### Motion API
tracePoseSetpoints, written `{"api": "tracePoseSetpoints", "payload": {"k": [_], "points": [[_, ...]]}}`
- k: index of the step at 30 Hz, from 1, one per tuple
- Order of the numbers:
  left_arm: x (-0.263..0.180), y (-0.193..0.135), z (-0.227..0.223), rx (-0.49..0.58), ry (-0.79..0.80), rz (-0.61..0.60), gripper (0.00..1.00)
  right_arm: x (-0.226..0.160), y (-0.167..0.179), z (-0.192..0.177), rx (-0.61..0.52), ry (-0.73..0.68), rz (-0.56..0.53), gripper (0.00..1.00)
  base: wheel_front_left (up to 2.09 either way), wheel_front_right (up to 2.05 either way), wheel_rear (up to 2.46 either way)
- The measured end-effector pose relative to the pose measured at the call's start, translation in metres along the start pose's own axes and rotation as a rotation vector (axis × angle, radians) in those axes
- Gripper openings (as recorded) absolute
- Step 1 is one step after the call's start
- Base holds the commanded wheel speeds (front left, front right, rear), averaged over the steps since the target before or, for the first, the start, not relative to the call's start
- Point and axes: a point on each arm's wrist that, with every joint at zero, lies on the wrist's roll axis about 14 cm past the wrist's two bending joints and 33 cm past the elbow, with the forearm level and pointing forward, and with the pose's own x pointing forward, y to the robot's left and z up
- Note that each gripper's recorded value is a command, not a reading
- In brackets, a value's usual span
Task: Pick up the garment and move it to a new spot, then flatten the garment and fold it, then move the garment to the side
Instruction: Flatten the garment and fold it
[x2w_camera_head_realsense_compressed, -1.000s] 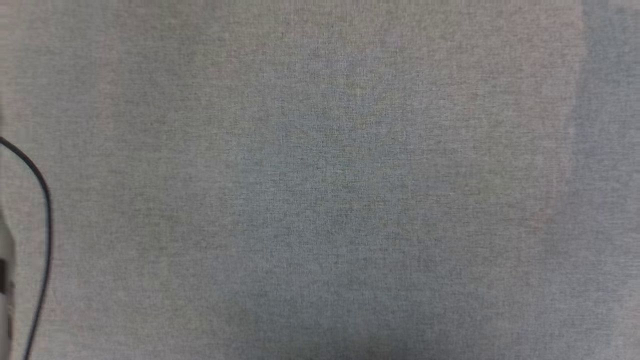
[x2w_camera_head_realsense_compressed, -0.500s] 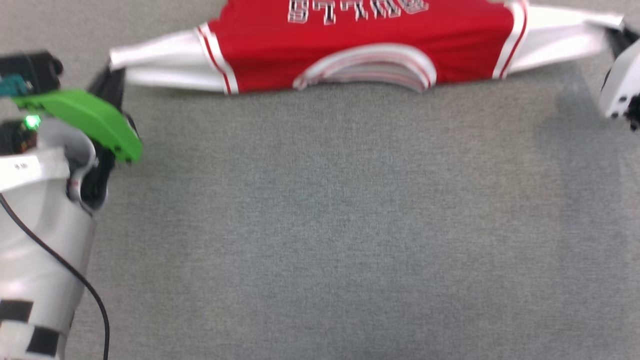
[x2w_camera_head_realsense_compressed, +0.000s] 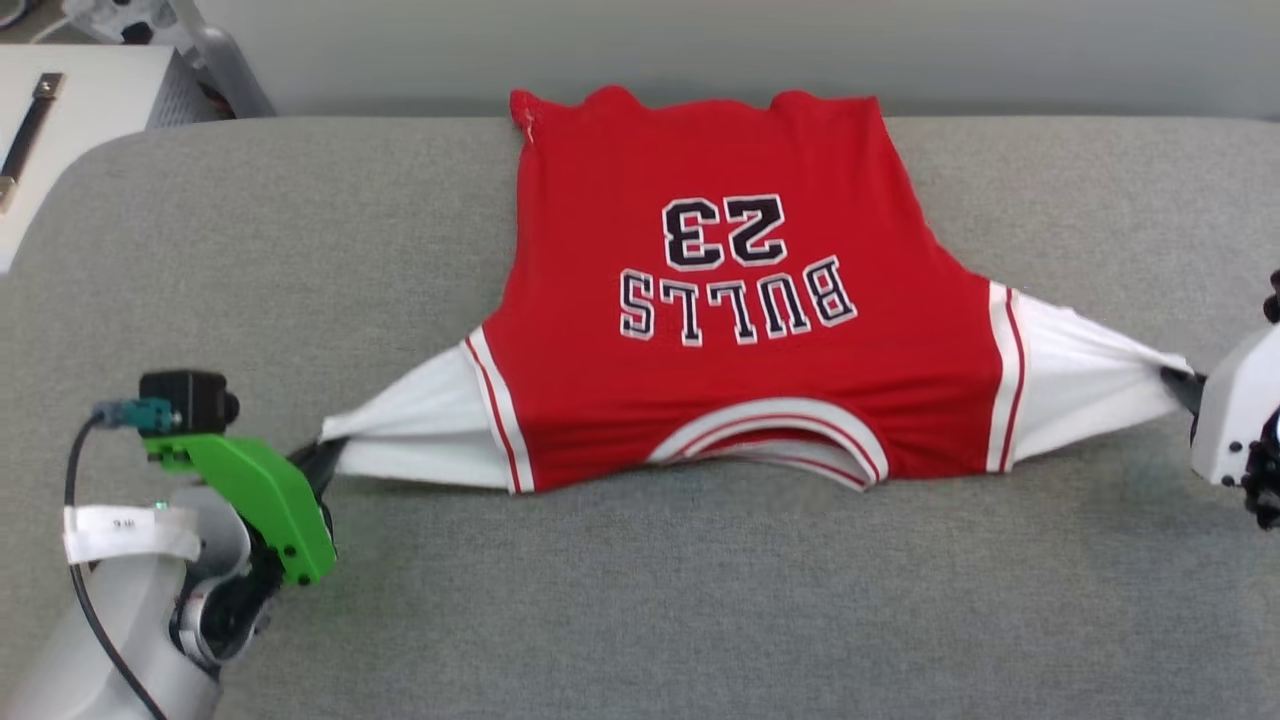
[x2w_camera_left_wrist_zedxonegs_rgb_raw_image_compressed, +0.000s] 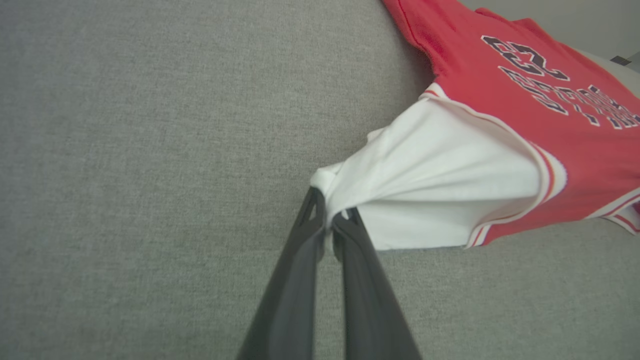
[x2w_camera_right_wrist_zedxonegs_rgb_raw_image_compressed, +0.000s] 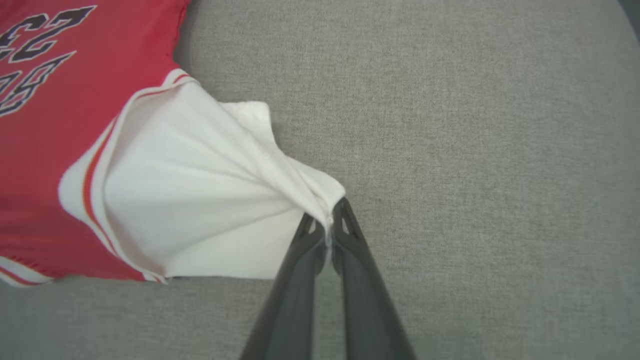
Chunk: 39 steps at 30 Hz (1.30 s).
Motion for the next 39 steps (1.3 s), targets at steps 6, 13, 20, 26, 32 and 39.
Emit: {"api": "tracePoseSetpoints", "payload": {"k": [6,13,20,26,32,39], "points": [[-0.044,-0.009,-0.041,-0.058,0.093,-0.013,0.0,-0.034,-0.006,-0.035,0.043,0.087,0.009,0.0,0.0,0.0,0.0],[-0.08,-0.033,-0.072,-0.141,0.174,-0.069,0.0,-0.068,-0.019,-0.08,0.103,0.22,-0.002,0.0,0.0,0.0,0.0],[-0.089,-0.055,-0.088,-0.155,0.262,-0.114,0.0,-0.08,-0.009,-0.103,0.149,0.293,0.009,0.0,0.0,0.0,0.0],[-0.086,-0.063,-0.096,-0.164,0.299,-0.128,0.0,-0.078,0.009,-0.112,0.167,0.329,0.022,0.0,0.0,0.0,0.0],[-0.088,-0.071,-0.098,-0.163,0.311,-0.154,0.0,-0.08,0.016,-0.111,0.159,0.339,0.025,0.03,0.0,0.0,0.0],[-0.092,-0.087,-0.097,-0.154,0.318,-0.202,0.0,-0.078,0.021,-0.098,0.113,0.322,0.034,1.0,0.0,0.0,0.0]]}}
